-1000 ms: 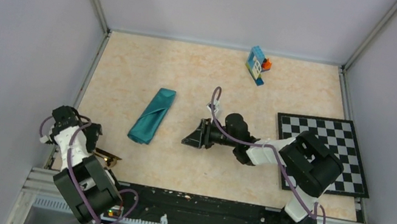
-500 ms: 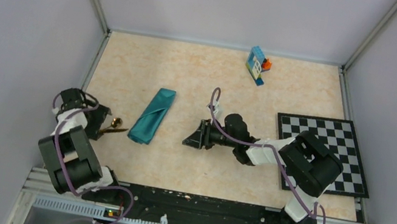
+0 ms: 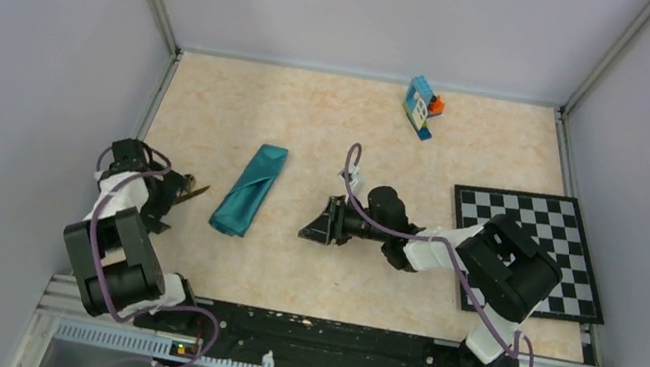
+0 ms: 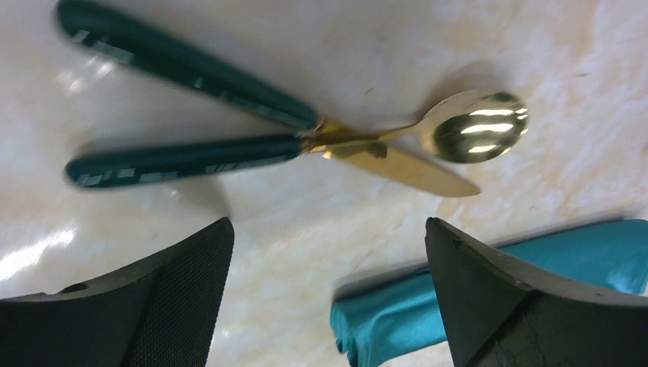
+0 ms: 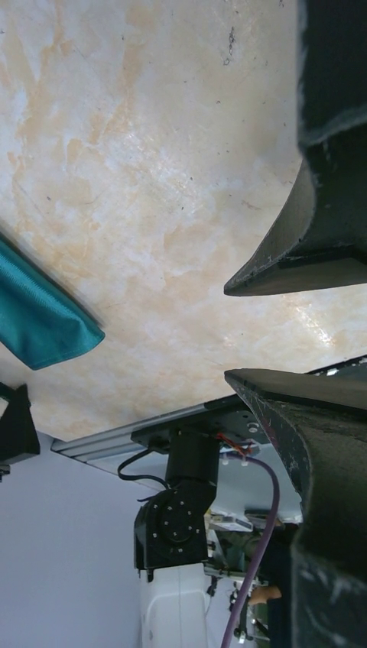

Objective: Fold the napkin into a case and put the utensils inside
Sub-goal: Move the utensils to the corner of the board, then pick up the spoon from the corner of the board.

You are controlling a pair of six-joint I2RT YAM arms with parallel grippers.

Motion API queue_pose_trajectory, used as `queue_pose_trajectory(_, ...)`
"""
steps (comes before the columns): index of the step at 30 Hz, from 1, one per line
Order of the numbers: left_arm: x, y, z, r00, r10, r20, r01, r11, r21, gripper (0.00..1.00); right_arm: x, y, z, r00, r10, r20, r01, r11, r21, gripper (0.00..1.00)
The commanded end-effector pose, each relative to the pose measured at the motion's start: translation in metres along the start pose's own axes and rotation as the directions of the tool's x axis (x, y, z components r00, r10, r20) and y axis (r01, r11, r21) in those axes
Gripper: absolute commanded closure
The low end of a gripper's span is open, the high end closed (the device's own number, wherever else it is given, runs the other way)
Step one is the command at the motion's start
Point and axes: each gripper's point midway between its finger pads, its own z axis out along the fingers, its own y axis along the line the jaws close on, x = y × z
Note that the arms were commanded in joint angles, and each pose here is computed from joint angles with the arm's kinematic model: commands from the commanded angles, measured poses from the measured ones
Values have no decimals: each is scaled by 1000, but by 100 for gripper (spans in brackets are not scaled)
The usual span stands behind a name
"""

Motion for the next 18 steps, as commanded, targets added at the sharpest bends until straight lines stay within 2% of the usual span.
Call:
queue_pose_trajectory(1,15,27,-27,995,-99,-13,97,987,-128,1,-16,10,0,998,-35,45,37,998,-47,60)
queue_pose_trajectory(5,9,42,-47,951,-295,91,307,930,-199,1,-17,12,-1,999,-25,44,28,998,-61,60)
queue_pose_trajectory(8,-4,42,-49,915,-379,141,399,901,-168,1,-18,13,-2,999,-22,48,25,997,-66,60)
queue_pose_trajectory(10,-8,42,-42,887,-443,126,458,878,-137,5,-18,14,-3,999,-21,51,24,997,-70,61)
queue_pose_trajectory(14,-3,36,-24,833,-553,26,553,827,-106,17,-21,16,-5,998,-21,58,26,997,-75,61)
queue_pose_trajectory(18,-11,35,-16,815,-577,44,578,807,-122,17,-24,15,-7,997,-25,66,29,997,-70,61)
